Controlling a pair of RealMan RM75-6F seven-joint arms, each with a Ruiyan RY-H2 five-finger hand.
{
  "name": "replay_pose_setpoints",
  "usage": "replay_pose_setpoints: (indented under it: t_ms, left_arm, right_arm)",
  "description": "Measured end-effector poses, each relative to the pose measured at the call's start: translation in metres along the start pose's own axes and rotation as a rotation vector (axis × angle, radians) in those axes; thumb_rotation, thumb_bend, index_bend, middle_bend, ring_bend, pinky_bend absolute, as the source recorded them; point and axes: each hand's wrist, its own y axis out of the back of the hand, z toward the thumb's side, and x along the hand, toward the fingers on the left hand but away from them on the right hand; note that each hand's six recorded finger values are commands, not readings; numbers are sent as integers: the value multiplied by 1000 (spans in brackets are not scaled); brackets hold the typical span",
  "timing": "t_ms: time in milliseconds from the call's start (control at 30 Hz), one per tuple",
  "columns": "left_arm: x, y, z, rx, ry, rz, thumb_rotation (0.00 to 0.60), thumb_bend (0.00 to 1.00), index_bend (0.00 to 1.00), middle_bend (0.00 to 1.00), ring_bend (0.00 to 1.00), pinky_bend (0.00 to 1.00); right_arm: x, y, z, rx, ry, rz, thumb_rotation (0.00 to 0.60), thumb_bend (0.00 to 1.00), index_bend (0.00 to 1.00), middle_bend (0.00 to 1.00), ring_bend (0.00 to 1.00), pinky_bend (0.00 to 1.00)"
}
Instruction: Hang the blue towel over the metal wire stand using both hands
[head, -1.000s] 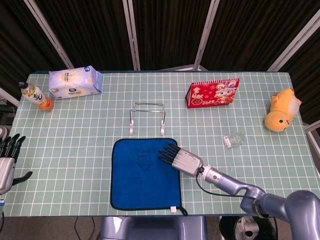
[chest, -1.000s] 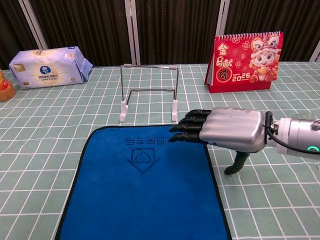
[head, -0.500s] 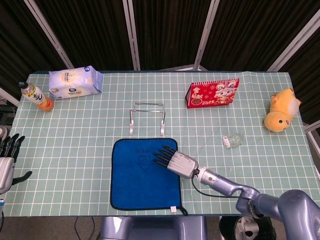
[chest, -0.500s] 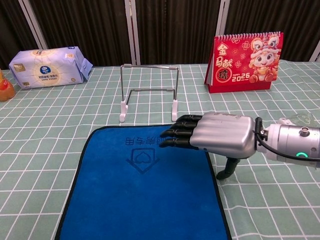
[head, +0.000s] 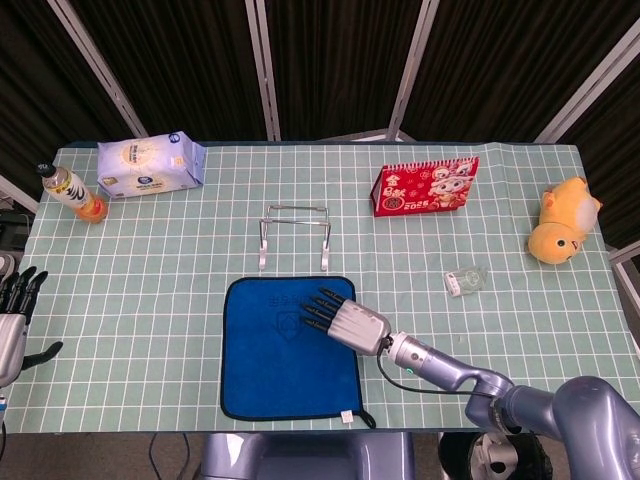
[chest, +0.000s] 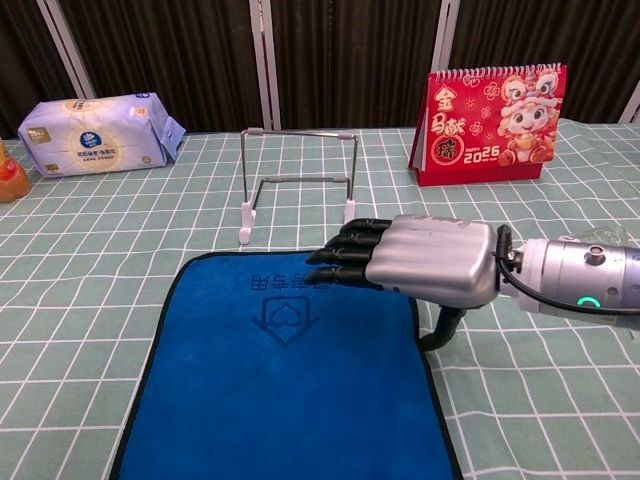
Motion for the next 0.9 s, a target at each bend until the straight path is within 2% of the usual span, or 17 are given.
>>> replay_pose_setpoints:
  t_ms: [567,633,700,733,800,867,900]
  left_arm:
    - [1,-1,1,3,-1,-4,600,0,0,0,0,0]
    - [1,-1,1,0,-1,-3,600,0,0,0,0,0]
    - [1,-1,1,0,-2,-2,600,0,0,0,0,0]
    - [0,-1,1,0,-2,-3,600,0,0,0,0,0]
    - [0,-1,2,0,-3,-3,600,0,0,0,0,0]
    - [1,-1,2,1,-3,-3,600,0,0,0,0,0]
    - [0,-1,2,0,-3,-3,600,0,0,0,0,0]
  right_arm:
    - [-7,15,3,-21,2,-34,600,6,0,0,0,0]
    - [-8,16,4,-28,1,-34,600,52,0,0,0,0]
    - [-9,17,5,-32,1,-34,600,146,0,0,0,0]
    - [-9,18,6,-37,1,-36,600,198,22,0,0,0]
    - [-10,18,7,-50,1,-37,600,292,217,0,0,0]
    - [-10,18,9,-60,2,-38,600,380,453,0,0,0]
    - [-11,18,9,-65,3,-40,600,407,460,0,0,0]
